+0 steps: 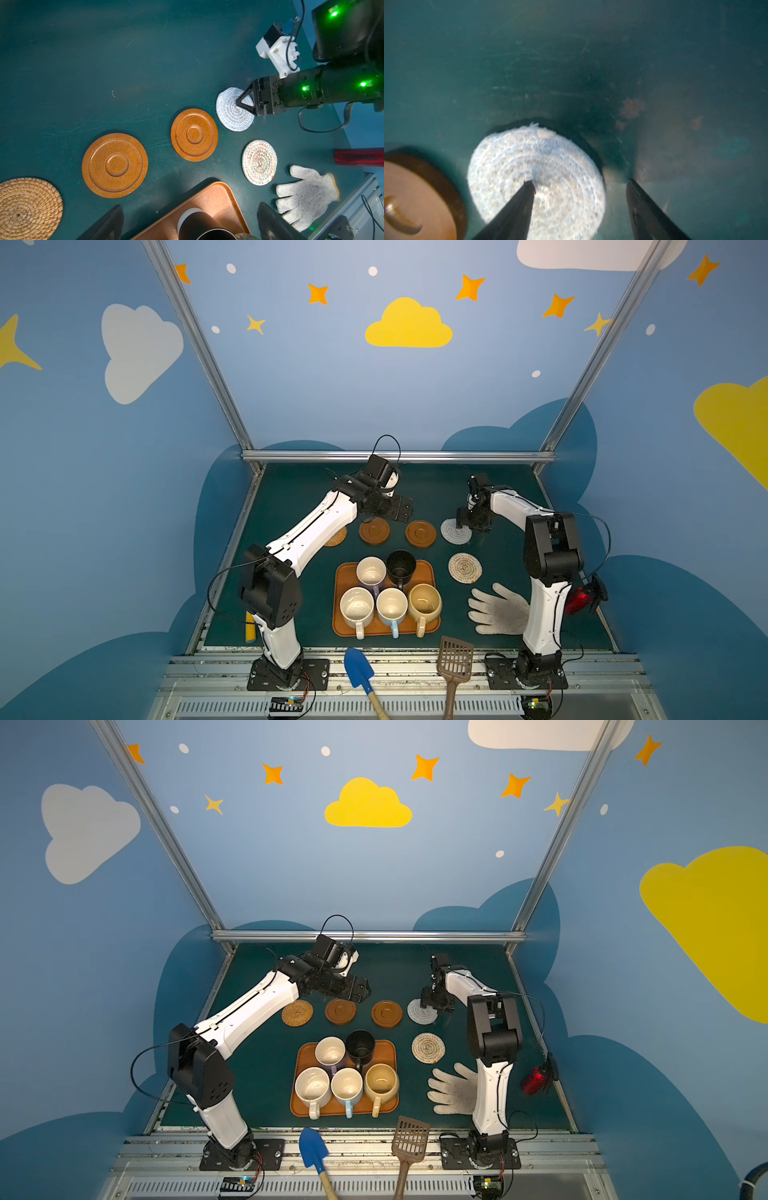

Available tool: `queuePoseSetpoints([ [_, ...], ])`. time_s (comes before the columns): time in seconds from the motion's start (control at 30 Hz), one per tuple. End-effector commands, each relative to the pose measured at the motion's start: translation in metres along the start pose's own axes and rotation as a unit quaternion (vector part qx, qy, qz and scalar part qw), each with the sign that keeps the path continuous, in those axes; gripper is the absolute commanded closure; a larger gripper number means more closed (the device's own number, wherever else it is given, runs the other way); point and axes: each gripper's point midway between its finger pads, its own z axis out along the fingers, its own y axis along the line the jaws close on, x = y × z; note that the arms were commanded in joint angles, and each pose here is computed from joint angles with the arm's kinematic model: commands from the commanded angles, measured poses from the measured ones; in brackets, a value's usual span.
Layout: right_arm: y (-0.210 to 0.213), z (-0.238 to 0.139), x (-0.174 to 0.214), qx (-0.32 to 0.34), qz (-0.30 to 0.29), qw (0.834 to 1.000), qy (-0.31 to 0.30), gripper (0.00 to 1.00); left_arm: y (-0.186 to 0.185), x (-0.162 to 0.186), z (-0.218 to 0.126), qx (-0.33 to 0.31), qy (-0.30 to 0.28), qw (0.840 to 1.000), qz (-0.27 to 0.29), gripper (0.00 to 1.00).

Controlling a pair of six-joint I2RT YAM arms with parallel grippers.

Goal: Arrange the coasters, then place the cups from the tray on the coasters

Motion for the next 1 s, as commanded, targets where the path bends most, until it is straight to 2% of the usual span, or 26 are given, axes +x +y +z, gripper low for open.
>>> queuePoseSetpoints([
  [0.0, 0.004, -0.043, 0.0, -0.018, 0.001, 1.0, -0.024, 0.29, 0.001, -0.005, -0.018, -0.006, -0.013, 1.0, 0.006, 0.0],
  [0.1, 0.006, -0.06, 0.022, -0.039, 0.004, 0.999, -0.014, 0.3, 0.002, -0.004, -0.023, -0.013, -0.007, 1.0, 0.02, 0.0],
  [0.23, 0.007, -0.071, 0.072, -0.043, -0.003, 0.999, 0.018, 0.26, 0.002, 0.004, -0.026, -0.013, 0.005, 1.0, 0.025, 0.0],
  [0.37, 0.009, -0.072, 0.117, -0.032, -0.02, 0.998, 0.054, 0.22, -0.004, 0.011, -0.027, -0.002, 0.007, 1.0, 0.025, 0.0],
  [0.53, 0.02, -0.061, 0.157, -0.03, -0.057, 0.993, 0.096, 0.22, -0.009, 0.017, -0.024, 0.013, 0.008, 1.0, 0.016, 0.0],
  [0.77, 0.038, -0.049, 0.174, -0.027, -0.093, 0.99, 0.103, 0.27, -0.008, 0.02, -0.018, 0.018, 0.011, 1.0, 0.014, 0.0],
  [0.97, 0.024, -0.04, 0.167, 0.034, -0.111, 0.987, 0.113, 0.32, -0.007, 0.019, -0.016, 0.018, 0.008, 1.0, 0.011, 0.0],
])
